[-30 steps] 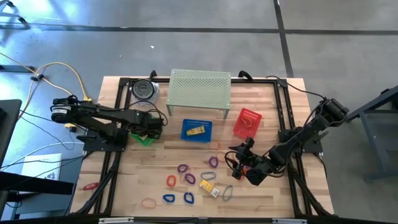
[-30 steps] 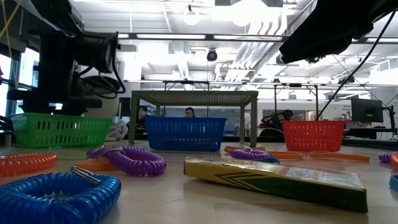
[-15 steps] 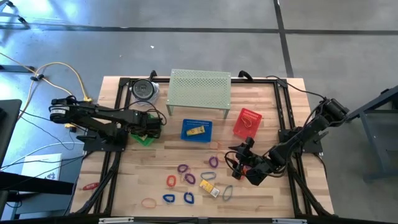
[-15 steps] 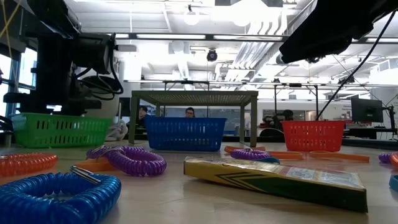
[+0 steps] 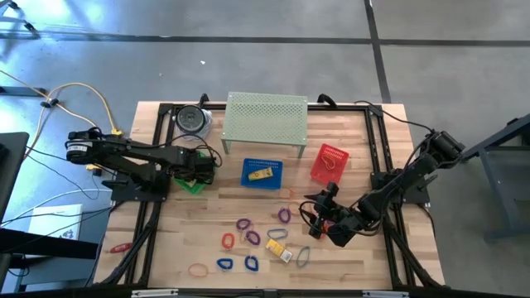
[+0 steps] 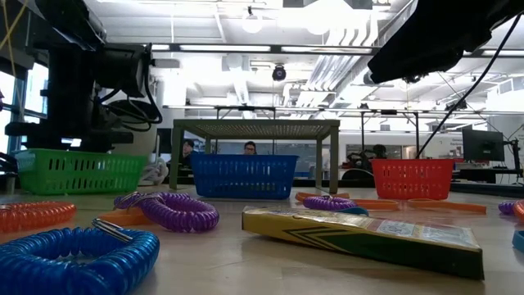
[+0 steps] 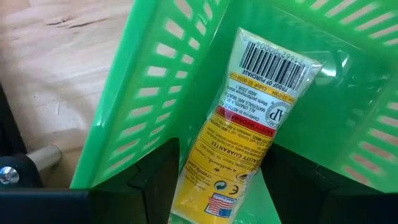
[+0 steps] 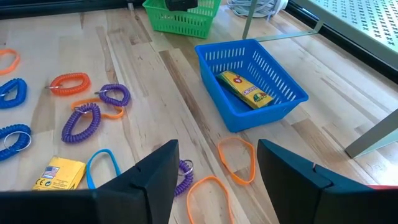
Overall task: Pick & Place Office Desk Supplies
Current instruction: Put the crayon box from the green bin into the blue bin
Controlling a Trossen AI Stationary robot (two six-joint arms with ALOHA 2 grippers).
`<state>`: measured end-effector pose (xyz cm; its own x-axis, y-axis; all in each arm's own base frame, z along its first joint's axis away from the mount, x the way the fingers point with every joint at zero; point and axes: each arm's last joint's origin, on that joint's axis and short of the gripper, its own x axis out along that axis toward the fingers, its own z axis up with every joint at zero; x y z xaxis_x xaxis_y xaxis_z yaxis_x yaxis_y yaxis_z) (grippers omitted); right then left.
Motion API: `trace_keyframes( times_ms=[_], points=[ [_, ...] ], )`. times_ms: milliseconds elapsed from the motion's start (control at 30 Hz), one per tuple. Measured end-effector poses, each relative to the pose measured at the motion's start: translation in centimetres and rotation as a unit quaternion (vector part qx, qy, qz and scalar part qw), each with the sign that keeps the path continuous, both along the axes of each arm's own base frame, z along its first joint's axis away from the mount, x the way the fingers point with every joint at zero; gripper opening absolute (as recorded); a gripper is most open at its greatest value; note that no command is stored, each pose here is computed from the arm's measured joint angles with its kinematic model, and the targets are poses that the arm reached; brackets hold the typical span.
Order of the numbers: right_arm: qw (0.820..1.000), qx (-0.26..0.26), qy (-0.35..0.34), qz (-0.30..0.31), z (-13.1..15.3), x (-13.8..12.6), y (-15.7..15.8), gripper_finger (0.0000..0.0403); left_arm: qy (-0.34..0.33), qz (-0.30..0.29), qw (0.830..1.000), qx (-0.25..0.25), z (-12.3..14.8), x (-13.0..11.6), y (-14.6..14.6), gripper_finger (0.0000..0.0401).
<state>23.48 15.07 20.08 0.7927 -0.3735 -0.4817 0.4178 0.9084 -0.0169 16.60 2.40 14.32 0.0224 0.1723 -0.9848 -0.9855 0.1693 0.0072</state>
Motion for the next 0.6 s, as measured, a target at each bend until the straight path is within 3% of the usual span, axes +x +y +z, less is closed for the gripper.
trace_keyframes(
  times_ms=[600],
  points=[
    [1.000, 0.000, 0.000, 0.000, 0.00, 0.00, 0.00, 0.0207, -0.004, 0.007, 1.000, 0.001, -0.01, 0.06, 0.01, 0.0149]
  ],
)
